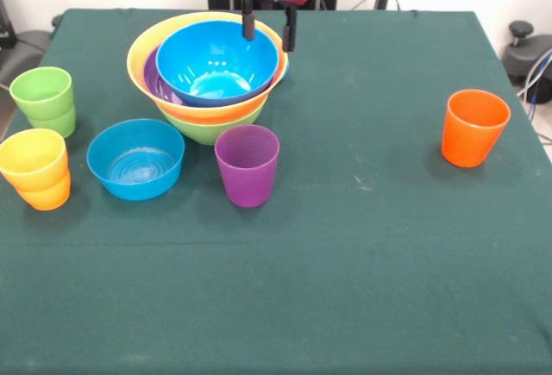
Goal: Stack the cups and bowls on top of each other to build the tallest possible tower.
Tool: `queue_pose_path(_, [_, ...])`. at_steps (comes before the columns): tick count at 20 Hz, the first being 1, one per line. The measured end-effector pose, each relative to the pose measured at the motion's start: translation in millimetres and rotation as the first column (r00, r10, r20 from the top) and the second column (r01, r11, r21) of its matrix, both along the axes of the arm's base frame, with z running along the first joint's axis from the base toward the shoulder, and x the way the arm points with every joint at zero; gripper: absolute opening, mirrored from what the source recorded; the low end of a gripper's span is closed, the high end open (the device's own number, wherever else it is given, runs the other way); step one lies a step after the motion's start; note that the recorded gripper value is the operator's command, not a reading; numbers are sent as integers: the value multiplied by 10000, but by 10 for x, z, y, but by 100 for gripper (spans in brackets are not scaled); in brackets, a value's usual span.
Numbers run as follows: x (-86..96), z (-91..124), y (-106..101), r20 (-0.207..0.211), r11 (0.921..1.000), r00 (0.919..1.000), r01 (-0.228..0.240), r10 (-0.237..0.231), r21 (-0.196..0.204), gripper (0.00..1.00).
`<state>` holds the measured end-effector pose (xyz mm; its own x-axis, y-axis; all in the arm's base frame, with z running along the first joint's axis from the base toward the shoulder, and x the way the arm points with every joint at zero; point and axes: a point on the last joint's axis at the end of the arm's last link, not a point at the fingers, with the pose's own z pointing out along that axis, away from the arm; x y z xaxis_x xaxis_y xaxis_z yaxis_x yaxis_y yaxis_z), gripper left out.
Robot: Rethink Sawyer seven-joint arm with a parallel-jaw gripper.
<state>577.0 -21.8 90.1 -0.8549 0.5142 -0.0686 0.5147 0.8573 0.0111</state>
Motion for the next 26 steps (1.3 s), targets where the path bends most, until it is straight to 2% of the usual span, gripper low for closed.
queue_pose_path(7, [57,216,73,284,9987,9985,469,-463,-218,100])
queue_pose_path(12, [45,298,200,330,9976,9980,555,-542,-409,100])
queue_pose_path(15, [32,309,306,314,9975,9983,515,-500,-493,100])
queue_pose_path(20, [-9,291,604,240,9964,9984,519,-504,-671,100])
queue_pose_path(22, [-38,260,745,183,9957,9982,576,-565,-730,100])
queue_pose_path(26, [-90,206,887,67,9941,9974,727,-724,-806,100])
